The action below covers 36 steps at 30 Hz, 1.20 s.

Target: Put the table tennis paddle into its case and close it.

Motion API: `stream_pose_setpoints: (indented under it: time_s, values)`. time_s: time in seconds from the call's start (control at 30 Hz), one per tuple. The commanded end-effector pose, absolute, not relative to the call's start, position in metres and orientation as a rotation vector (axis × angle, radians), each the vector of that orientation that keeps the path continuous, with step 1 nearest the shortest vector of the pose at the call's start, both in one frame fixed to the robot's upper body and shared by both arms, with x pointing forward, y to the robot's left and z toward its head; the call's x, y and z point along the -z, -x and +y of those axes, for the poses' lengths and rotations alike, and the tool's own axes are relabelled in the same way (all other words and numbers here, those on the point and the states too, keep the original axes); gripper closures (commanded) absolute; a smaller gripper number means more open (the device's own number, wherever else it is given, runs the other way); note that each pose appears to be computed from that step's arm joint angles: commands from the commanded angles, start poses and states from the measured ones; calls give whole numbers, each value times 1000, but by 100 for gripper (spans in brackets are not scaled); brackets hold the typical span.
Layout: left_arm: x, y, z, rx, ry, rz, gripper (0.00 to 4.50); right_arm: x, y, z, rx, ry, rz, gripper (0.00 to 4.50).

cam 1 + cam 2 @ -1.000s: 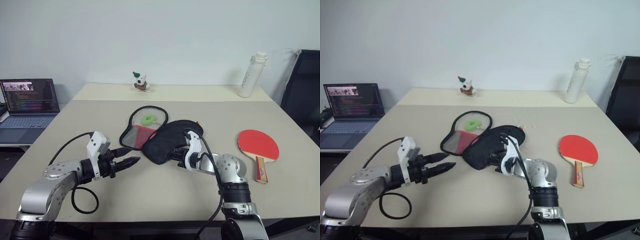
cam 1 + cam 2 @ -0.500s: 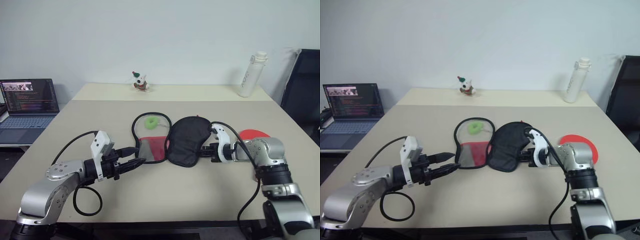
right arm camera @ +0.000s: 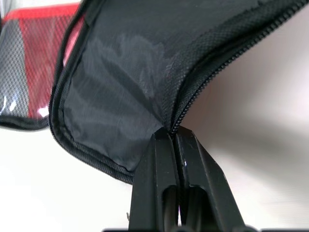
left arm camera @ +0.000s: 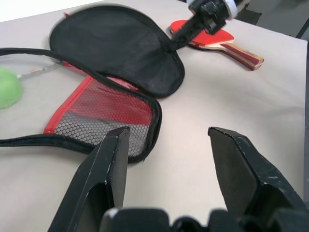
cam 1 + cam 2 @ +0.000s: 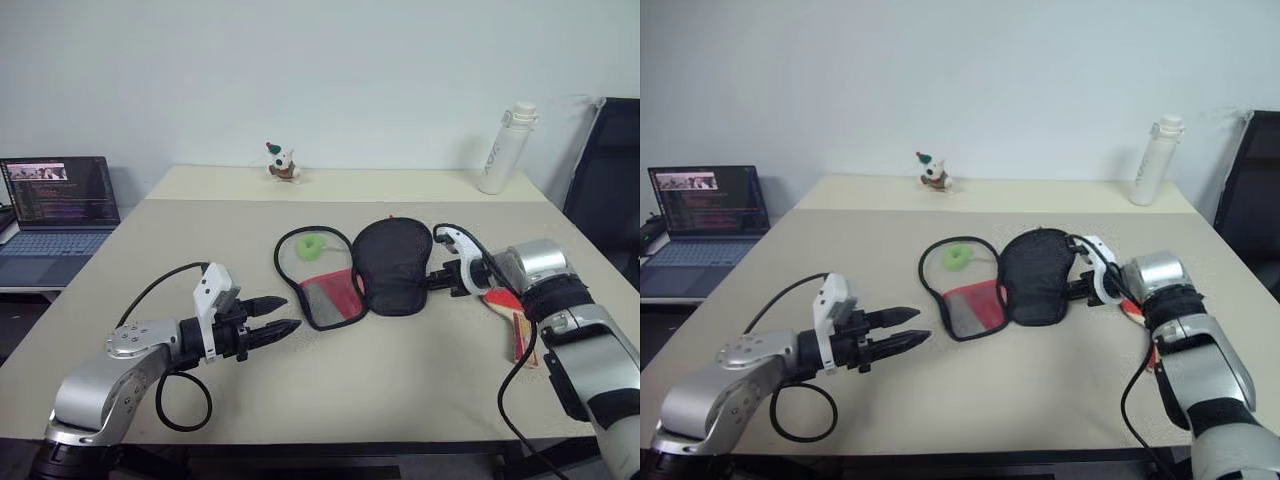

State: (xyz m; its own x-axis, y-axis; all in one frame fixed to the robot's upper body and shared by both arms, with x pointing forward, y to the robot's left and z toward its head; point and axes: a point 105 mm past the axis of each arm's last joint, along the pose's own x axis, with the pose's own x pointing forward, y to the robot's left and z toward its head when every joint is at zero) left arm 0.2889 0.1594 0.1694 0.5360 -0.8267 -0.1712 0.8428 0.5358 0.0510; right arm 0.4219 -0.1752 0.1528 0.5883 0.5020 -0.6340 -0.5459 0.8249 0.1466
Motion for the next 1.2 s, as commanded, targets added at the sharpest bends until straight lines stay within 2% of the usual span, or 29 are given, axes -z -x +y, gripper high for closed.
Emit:
stream_pose_setpoints:
  time_s: [0.03, 0.3, 0.33, 0.43, 0.6, 0.8, 0.97, 1.2]
  values:
    - [-180, -289, 155, 1015, -162, 79, 168, -165, -429, -188, -588, 108, 677, 448]
    - [-180, -292, 155, 1023, -173, 69, 168, -163, -433, -197, -535, 95, 666, 448]
    - [-180, -292, 154, 1025, -174, 69, 168, -163, -435, -200, -518, 105, 659, 430]
    - [-180, -293, 154, 1030, -176, 67, 168, -166, -440, -208, -460, 135, 620, 363]
    - [-180, -296, 152, 1038, -179, 59, 168, -175, -446, -217, -428, 178, 553, 196]
    - [-189, -300, 150, 1034, -179, 10, 168, -194, -444, -239, -375, 97, 462, 2]
    - [-195, -300, 148, 1042, -188, -9, 168, -194, -426, -249, -372, 82, 460, 2]
    - [-191, -298, 138, 1111, -191, 4, 168, -170, -377, -250, -157, 105, 428, 2]
